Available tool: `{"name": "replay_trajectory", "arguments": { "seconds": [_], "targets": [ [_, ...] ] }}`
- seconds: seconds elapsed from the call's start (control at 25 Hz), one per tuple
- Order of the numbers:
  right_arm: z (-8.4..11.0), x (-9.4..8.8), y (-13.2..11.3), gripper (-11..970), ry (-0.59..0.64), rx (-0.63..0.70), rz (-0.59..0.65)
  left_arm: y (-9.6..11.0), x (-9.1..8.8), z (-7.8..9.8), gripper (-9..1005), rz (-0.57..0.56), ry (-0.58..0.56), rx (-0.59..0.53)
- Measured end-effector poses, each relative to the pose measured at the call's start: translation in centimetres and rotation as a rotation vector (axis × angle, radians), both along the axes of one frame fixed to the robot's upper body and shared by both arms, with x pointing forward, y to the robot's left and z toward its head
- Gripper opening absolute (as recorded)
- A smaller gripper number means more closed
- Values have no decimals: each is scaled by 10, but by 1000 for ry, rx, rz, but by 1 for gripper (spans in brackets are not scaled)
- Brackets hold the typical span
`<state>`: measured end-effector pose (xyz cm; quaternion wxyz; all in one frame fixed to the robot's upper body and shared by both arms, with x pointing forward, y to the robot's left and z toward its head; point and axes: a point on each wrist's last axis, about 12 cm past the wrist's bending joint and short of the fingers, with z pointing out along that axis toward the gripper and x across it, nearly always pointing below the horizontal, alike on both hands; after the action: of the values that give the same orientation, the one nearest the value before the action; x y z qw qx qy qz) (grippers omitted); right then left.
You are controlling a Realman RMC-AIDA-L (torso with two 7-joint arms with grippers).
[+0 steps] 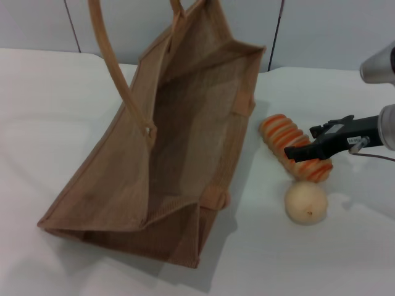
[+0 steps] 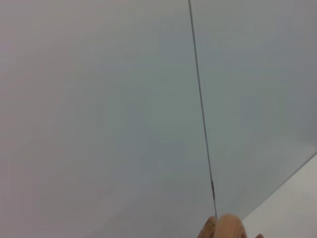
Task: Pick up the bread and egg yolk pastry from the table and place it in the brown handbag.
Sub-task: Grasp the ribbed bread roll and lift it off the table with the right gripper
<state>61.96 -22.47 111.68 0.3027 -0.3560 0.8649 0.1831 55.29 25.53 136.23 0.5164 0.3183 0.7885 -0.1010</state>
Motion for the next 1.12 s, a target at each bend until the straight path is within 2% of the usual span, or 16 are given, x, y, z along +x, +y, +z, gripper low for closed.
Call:
{"name": "replay_trajectory", "arguments": {
  "seconds": [0.4, 1.12],
  "targets": [
    [-15, 4, 4, 878, 50, -53, -5, -2, -1, 1, 117, -8, 1, 4],
    [-8, 9, 4, 880, 38, -49, -44, 0, -1, -1, 116, -3, 9, 6]
  ]
}}
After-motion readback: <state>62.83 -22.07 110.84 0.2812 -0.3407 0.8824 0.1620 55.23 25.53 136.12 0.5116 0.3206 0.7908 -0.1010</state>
